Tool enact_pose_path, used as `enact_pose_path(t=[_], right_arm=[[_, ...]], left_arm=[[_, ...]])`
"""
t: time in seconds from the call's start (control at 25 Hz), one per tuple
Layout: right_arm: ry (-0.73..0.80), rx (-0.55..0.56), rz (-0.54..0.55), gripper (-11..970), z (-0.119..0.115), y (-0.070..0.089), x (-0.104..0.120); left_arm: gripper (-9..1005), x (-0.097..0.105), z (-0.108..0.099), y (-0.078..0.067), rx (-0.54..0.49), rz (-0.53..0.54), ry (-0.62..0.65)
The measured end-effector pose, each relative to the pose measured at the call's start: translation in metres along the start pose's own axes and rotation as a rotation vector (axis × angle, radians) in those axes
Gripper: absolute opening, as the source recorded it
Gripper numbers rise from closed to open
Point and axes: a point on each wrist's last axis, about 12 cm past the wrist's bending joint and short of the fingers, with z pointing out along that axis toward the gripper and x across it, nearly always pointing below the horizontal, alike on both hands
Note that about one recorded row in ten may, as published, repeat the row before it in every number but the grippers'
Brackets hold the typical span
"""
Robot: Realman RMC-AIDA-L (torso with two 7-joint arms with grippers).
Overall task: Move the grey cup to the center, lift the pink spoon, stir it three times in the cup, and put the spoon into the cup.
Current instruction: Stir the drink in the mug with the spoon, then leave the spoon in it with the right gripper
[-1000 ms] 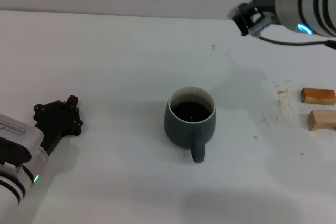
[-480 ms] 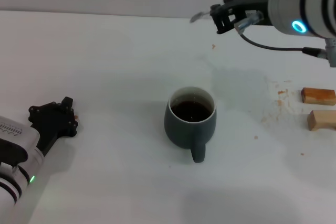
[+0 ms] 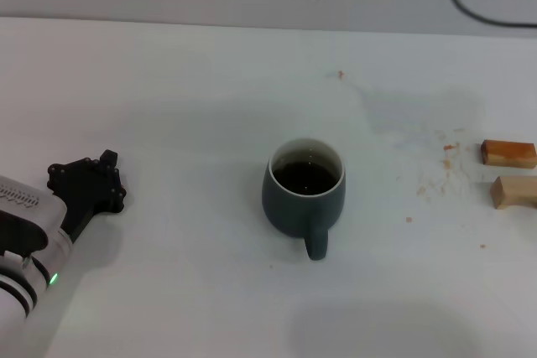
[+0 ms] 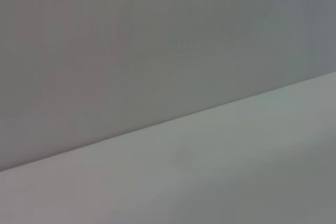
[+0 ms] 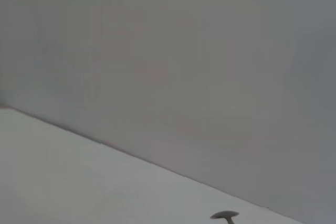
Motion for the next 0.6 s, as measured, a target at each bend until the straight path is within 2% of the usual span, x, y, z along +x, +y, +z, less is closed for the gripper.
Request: enact_pose_path(t=[0.16,0.28,0.44,0.6], right_arm=[[-0.021,-0.029,0.064,68,-0.014,-0.020,-0.012],[-0.013,-0.050,0.095,68,-0.022,-0.028,-0.020],[0.043,-0.059,0.105,68,-0.031,-0.030,-0.027],[0.113,-0.084,0.092,68,-0.034,-0.024,-0.029]], left_arm=[[-1,-0.001,0.001,0.000,0.002,0.002,0.003],[-1,-0.001,0.002,-0.001,0.004,0.002,0.004],[-1,-0.003,0.005,-0.001,0.009,0.005,0.006],[-1,-0.005,0.008,-0.002,0.014,0.009,0.010]])
